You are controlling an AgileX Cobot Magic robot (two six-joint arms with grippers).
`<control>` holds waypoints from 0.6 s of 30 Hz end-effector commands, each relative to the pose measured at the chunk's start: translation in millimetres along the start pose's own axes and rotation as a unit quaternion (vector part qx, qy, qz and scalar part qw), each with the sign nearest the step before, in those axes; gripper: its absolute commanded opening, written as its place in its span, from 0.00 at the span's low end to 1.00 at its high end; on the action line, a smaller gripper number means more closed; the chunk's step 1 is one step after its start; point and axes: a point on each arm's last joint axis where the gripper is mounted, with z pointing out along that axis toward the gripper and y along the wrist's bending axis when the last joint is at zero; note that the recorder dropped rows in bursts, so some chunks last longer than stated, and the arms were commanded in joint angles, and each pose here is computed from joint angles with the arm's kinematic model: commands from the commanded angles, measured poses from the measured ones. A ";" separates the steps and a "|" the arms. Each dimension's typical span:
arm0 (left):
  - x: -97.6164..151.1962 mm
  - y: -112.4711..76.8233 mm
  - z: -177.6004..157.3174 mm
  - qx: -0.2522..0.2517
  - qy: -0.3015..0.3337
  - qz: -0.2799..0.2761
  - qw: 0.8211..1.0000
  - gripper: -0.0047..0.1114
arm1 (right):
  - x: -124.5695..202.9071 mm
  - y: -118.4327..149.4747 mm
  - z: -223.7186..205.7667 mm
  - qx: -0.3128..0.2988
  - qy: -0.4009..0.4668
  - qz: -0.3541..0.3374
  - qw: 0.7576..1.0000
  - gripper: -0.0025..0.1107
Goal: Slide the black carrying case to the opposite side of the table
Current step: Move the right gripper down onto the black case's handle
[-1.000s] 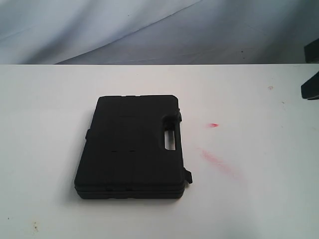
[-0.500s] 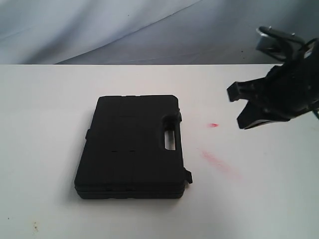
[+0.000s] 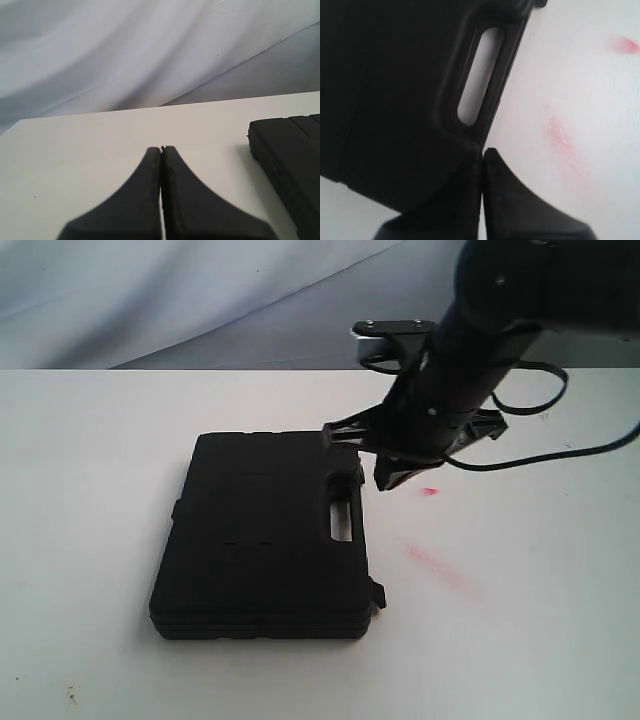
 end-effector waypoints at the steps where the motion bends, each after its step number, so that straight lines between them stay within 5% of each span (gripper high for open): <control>1: 0.6 -0.3 0.0 0.001 -0.003 -0.006 1.000 0.04 | -15.2 15.2 32.3 0.029 0.000 0.020 0.999 0.02; 8: 0.6 -0.3 0.0 0.001 -0.003 -0.006 1.000 0.04 | -26.4 17.1 60.5 0.073 -0.035 0.039 0.996 0.04; 14: 0.6 -0.3 0.0 0.001 -0.003 -0.006 1.000 0.04 | -26.8 15.7 82.6 0.073 -0.030 0.053 0.995 0.34; 18: 0.6 -0.3 0.0 0.001 -0.003 -0.006 1.000 0.04 | -28.2 16.3 82.6 0.069 -0.037 0.053 0.995 0.45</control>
